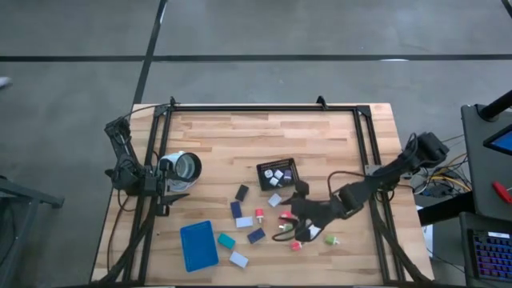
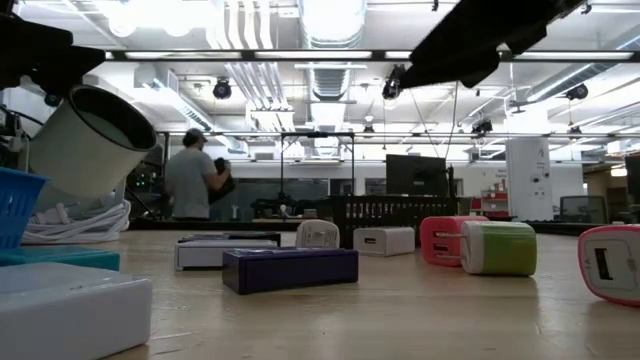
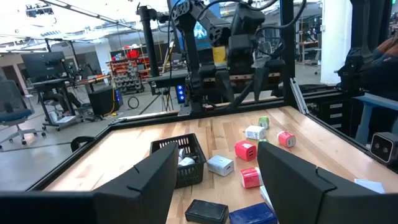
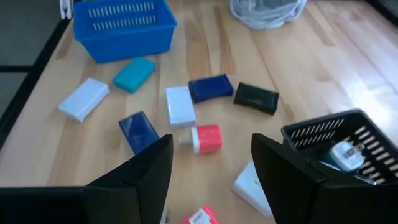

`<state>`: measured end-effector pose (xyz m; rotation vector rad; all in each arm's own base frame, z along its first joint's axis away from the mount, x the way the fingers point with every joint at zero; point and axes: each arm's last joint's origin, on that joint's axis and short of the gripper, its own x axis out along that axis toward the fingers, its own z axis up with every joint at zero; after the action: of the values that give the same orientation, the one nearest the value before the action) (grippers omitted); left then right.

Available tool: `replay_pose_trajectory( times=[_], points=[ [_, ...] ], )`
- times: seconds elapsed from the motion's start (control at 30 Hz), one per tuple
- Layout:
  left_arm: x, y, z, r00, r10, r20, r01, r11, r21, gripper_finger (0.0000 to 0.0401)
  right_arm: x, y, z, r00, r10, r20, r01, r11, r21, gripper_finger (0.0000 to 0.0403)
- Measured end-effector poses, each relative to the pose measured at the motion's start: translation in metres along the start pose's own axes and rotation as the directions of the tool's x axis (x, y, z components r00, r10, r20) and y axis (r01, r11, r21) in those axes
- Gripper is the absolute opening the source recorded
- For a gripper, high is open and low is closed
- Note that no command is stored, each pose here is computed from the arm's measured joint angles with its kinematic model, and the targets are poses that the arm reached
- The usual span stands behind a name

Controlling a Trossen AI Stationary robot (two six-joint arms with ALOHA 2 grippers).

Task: Pick & Place Office items
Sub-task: Put the left green charger adapter into the black bin

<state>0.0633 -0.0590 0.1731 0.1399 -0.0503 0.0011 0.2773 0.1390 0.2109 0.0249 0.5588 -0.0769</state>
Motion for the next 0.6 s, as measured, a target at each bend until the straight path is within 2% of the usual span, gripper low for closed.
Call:
replay_pose_trajectory(
  times=[0.2, 0.47, 0.6],
  points=[
    [0.0, 0.0, 0.0, 1.0, 0.0, 0.0, 0.0, 1.0, 0.0, 0.0225, 0.005, 0.006, -0.007, 1.0, -0.005, -0.019, 0.007, 0.997, 0.078, 0.0215],
    [0.0, 0.0, 0.0, 1.0, 0.0, 0.0, 0.0, 1.0, 0.0, 0.0225, 0.005, 0.016, -0.016, 0.999, 0.014, -0.046, -0.009, 0.993, 0.119, 0.0215],
    [0.0, 0.0, 0.0, 1.0, 0.0, 0.0, 0.0, 1.0, 0.0, 0.0225, 0.008, 0.028, -0.037, 0.992, 0.014, -0.127, 0.008, 0.986, 0.169, 0.0215]
  ],
)
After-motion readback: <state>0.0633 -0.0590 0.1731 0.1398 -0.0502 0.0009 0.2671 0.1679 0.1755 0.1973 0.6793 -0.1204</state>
